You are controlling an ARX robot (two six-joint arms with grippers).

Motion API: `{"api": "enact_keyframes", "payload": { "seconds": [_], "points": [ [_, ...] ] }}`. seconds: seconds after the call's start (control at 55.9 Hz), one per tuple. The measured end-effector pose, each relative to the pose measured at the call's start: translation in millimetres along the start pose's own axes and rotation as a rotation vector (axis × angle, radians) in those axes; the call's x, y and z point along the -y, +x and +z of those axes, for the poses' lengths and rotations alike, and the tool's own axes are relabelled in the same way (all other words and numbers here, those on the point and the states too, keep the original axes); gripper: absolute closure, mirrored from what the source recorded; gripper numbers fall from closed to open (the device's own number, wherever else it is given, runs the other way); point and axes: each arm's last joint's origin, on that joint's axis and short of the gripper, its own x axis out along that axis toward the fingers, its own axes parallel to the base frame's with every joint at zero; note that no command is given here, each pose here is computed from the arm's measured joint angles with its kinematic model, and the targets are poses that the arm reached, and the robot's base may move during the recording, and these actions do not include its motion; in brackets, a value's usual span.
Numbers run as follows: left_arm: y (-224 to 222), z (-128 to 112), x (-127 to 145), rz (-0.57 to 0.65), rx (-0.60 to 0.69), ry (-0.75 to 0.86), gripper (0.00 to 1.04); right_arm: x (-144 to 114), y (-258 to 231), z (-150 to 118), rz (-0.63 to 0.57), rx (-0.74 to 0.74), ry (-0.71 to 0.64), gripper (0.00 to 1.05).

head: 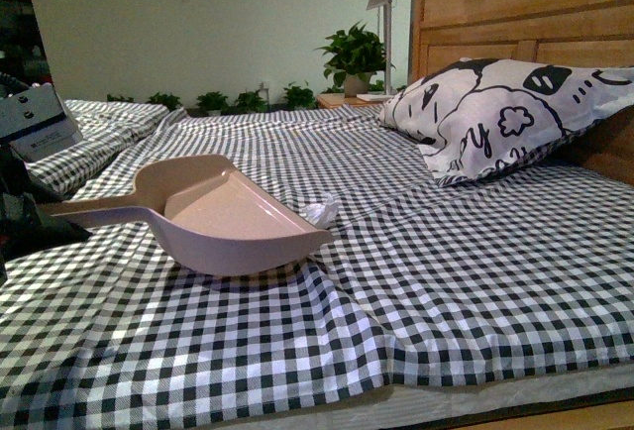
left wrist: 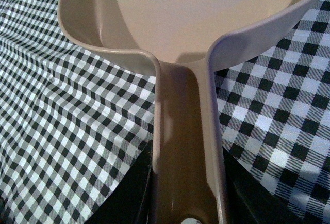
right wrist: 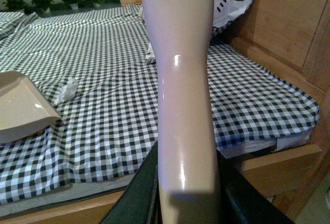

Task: Clean up trash

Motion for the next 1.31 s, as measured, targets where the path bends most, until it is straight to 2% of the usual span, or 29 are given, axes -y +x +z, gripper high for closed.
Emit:
{"api": "enact_keyframes", "payload": {
  "seconds": [0.465, 1.217, 1.307],
  "points": [
    [18.6, -4.9, 5.6, -0.085, -0.034, -0.052, 0.76, 0.0, 0.0, 0.0, 0.0, 0.0, 0.0, 0.84],
    [19.7, -5.2, 4.4, -0.094, -0.049, -0.063, 0.76, 0.0, 0.1, -0.2, -0.002, -0.002, -0.001, 0.84],
    [19.7, -5.2, 4.4, -0.093, -0.049, -0.063, 0.76, -0.4, 1.1, 0.0, -0.052, -0.14, -0.065, 0.84]
  ]
}}
